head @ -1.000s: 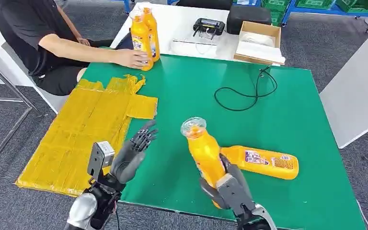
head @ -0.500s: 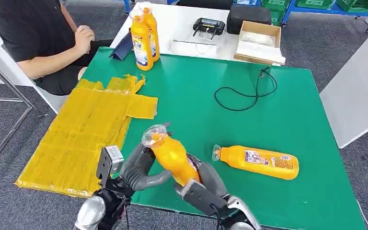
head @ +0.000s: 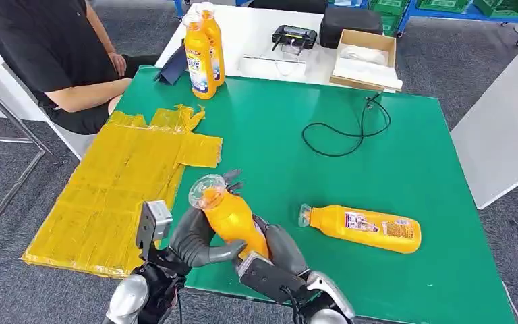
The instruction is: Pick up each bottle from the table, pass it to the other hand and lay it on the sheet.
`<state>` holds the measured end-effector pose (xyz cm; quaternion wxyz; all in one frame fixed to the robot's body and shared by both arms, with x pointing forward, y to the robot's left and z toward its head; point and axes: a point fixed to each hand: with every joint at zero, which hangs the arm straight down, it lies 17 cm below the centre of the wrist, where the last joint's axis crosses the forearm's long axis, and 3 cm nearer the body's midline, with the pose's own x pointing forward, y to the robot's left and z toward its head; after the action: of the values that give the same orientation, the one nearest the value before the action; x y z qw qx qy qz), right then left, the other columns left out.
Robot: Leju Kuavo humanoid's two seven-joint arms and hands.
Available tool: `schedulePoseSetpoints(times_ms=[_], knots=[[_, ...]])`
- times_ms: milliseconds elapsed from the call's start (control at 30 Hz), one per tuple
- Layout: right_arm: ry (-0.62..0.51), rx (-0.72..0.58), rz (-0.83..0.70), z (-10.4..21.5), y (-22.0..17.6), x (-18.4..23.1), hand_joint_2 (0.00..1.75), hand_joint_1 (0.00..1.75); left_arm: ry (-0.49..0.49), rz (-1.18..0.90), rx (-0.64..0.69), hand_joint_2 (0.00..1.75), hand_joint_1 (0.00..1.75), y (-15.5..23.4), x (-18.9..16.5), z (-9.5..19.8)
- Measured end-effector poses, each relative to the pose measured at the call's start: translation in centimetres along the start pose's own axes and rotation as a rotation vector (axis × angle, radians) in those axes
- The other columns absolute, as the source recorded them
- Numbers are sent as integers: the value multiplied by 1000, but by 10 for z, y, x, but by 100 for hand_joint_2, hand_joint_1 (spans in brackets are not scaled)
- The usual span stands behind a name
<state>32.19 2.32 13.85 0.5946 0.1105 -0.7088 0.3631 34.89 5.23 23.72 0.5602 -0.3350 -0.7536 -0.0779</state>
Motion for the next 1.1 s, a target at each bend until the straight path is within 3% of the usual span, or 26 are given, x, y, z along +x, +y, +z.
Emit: schedulePoseSetpoints(times_ms=[33, 67, 433, 1100], knots=[[3, 5, 1, 0, 2, -1, 175, 175, 1, 12, 0, 175, 24, 0, 0, 0], [9, 9, 3, 1, 4, -4, 175, 175, 3, 23, 0, 175, 175, 0, 0, 0], [85, 52, 19, 15, 21, -41, 175, 175, 36, 110, -1, 175, 175, 5, -8, 4], [118, 79, 36, 19, 31, -58, 175, 175, 65, 121, -4, 175, 175, 8, -19, 7]])
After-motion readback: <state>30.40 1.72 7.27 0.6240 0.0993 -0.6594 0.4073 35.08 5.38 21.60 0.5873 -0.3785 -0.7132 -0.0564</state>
